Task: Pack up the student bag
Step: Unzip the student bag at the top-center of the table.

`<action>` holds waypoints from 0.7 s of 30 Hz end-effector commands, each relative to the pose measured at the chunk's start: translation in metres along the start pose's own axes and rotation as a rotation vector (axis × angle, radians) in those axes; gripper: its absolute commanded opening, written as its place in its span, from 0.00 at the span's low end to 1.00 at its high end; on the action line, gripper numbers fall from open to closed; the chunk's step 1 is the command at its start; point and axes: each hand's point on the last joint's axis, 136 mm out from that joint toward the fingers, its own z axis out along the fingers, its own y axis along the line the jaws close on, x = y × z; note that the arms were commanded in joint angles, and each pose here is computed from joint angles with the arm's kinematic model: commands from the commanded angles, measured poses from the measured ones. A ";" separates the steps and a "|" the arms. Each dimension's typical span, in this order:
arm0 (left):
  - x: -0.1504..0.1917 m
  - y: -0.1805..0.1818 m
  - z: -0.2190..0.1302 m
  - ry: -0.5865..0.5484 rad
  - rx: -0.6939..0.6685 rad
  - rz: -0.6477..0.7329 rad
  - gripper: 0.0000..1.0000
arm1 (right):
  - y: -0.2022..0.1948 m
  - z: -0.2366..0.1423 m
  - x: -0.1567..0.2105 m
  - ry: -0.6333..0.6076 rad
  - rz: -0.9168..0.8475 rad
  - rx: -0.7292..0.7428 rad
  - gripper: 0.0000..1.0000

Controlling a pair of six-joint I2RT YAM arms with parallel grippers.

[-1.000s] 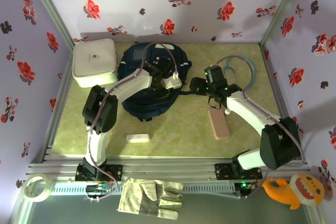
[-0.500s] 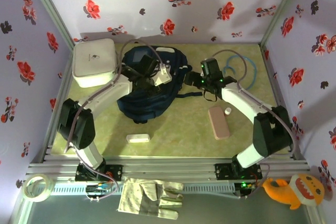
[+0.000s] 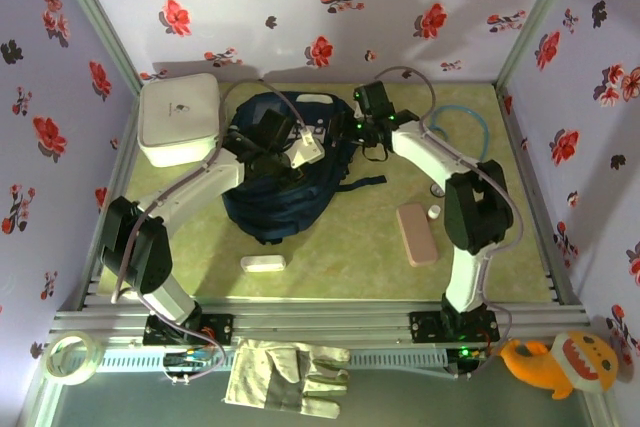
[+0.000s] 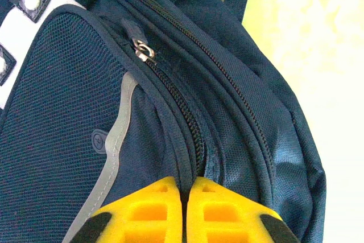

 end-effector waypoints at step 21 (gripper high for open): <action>-0.016 -0.003 -0.012 -0.092 0.022 -0.036 0.07 | -0.023 0.021 0.006 0.082 -0.095 0.248 0.32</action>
